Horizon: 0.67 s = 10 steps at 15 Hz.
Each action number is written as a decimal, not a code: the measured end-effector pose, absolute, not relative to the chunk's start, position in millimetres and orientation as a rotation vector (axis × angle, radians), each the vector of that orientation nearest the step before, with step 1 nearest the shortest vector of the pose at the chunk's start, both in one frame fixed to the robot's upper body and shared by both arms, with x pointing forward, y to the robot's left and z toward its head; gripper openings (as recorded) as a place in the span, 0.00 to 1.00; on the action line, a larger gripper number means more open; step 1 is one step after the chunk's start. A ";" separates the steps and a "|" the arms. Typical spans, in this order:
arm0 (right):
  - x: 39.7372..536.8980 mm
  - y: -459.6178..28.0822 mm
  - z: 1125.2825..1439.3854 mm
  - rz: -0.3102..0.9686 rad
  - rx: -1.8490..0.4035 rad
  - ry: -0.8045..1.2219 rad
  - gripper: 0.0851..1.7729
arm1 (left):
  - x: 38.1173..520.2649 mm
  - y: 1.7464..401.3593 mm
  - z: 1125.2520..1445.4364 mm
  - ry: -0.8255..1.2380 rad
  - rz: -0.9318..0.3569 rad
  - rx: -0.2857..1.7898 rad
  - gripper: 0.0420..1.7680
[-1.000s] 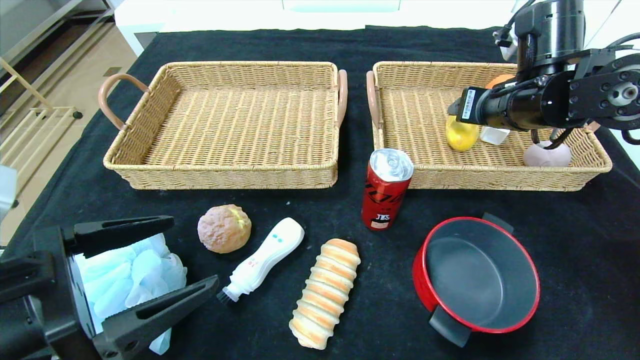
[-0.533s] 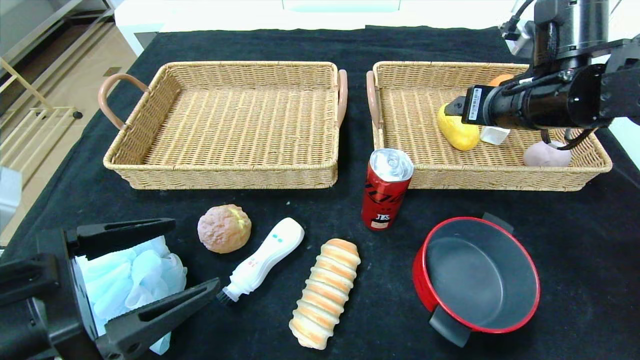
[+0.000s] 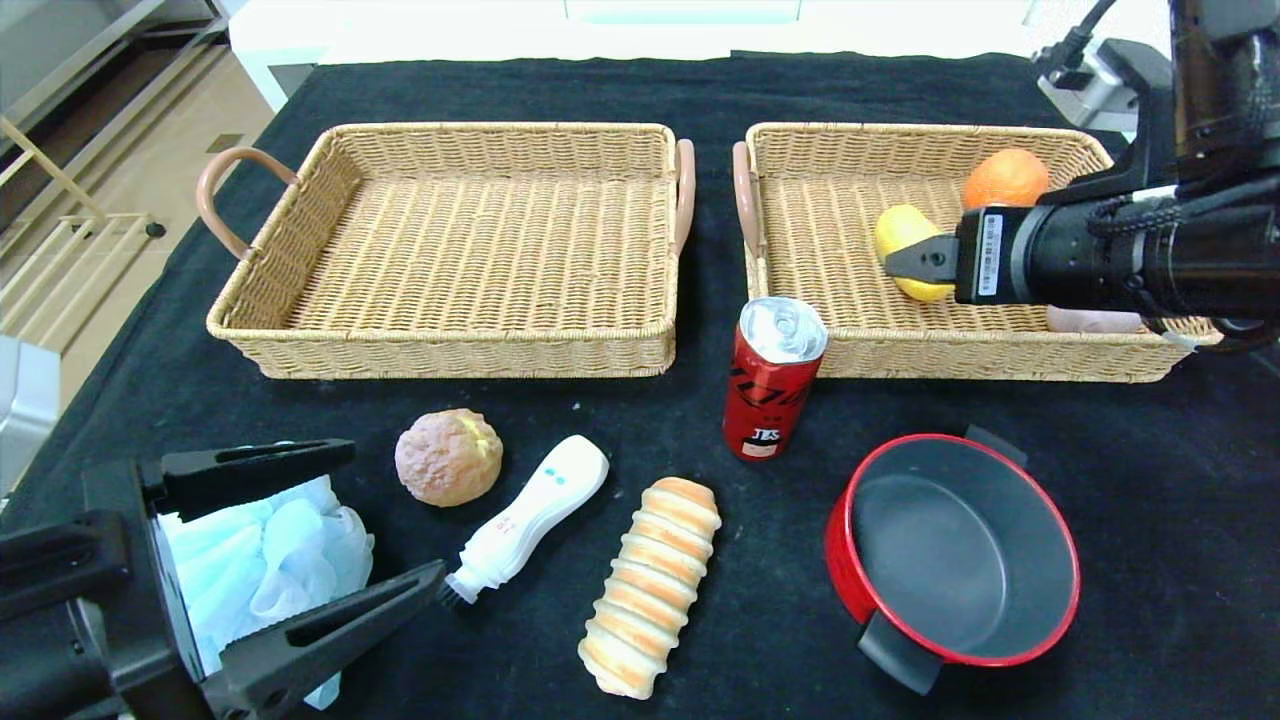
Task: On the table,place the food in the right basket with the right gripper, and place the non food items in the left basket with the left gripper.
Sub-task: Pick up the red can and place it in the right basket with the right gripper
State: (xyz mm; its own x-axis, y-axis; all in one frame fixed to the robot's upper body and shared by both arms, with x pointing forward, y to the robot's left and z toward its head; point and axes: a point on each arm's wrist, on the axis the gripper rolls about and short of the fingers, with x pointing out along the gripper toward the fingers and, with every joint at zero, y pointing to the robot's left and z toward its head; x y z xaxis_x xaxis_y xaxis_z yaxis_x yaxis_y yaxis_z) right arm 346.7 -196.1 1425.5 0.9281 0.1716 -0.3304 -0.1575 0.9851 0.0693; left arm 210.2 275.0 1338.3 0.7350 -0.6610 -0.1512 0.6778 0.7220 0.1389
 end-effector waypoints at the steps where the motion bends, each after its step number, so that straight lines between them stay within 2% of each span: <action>1: 338.9 -198.5 1421.5 0.175 0.024 0.355 0.93 | 210.3 275.0 1338.6 0.092 -0.740 0.190 0.97; 10: 259.6 -221.2 1399.8 0.364 -0.044 0.402 0.95 | 209.9 274.8 1334.9 0.093 -0.749 0.230 0.97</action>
State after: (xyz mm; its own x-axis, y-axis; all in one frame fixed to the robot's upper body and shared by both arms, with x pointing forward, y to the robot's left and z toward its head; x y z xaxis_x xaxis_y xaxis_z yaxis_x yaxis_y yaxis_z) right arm 259.6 -221.2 1399.8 0.8565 0.3372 -0.3908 -0.3547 0.9345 0.0291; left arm 209.9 274.8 1334.9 0.7299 -0.6634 -0.1650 0.6836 0.7089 0.1737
